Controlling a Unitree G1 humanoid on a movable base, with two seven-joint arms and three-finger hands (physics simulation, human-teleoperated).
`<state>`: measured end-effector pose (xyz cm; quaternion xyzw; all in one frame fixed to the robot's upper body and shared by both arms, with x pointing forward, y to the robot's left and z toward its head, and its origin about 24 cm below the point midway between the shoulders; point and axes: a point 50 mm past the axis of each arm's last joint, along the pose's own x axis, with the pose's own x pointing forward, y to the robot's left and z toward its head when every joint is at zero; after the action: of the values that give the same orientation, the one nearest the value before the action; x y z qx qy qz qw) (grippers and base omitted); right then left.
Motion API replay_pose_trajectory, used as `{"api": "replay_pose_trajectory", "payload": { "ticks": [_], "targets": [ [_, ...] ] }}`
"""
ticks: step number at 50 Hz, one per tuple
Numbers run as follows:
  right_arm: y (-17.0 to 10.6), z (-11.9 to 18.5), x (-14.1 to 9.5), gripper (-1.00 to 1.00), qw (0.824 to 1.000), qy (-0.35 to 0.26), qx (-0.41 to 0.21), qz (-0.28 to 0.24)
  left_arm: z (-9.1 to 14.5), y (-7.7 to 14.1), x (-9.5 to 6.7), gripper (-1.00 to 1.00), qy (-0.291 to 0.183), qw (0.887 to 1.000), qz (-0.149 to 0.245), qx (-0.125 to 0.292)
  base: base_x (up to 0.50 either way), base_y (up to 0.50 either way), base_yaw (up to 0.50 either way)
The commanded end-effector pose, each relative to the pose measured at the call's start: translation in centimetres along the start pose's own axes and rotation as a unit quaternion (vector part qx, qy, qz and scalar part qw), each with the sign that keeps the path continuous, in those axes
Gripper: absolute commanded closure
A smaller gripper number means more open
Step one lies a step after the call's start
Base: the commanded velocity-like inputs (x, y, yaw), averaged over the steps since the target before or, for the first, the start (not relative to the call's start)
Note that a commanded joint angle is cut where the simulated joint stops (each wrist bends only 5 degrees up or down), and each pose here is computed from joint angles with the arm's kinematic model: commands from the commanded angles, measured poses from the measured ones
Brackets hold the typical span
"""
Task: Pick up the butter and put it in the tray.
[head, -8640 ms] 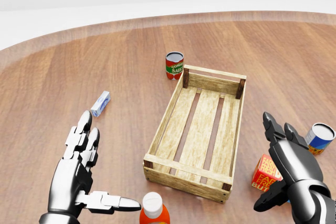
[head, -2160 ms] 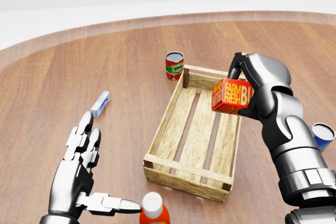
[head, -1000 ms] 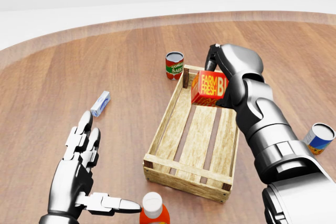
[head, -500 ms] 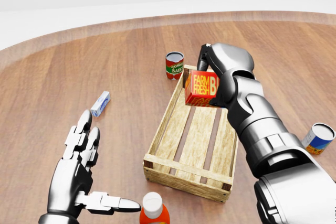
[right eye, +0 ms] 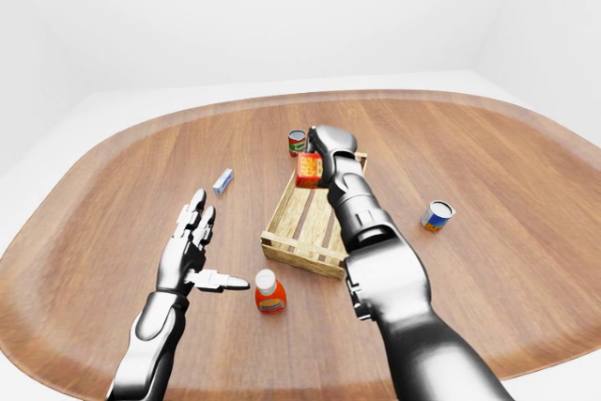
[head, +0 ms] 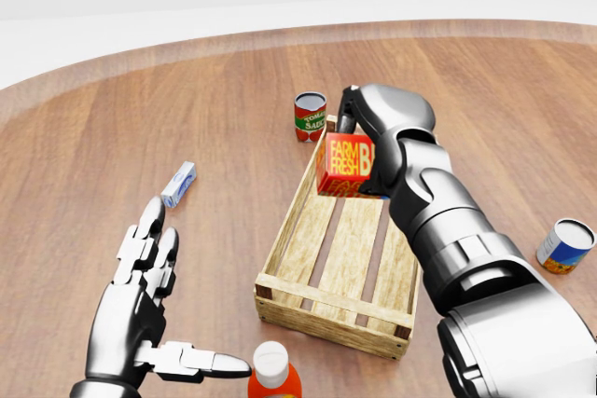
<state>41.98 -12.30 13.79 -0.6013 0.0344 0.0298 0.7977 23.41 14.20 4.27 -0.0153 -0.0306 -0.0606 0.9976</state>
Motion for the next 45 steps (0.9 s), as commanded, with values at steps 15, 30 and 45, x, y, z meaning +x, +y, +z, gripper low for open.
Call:
{"api": "replay_pose_trajectory", "payload": {
  "ticks": [15, 30, 45],
  "targets": [
    [0.0, 1.8, 0.0, 1.0, 1.0, -0.015, 0.013, -0.01, 0.0, 0.0, 0.0, -1.0, 0.0, 1.0, 0.001, 0.0, 0.0, 0.0, 0.0],
    [1.9, 1.1, -0.3, 1.0, 1.0, -0.003, 0.004, 0.011, 0.1, 0.1, 0.1, -1.0, -0.001, 1.0, 0.001, -0.001, 0.0, 0.0, 0.0],
    [2.3, 0.5, -0.4, 1.0, 1.0, 0.005, 0.0, 0.021, 0.1, 0.1, 0.1, -1.0, -0.002, 1.0, 0.002, -0.001, 0.0, 0.0, 0.0]
  ]
}}
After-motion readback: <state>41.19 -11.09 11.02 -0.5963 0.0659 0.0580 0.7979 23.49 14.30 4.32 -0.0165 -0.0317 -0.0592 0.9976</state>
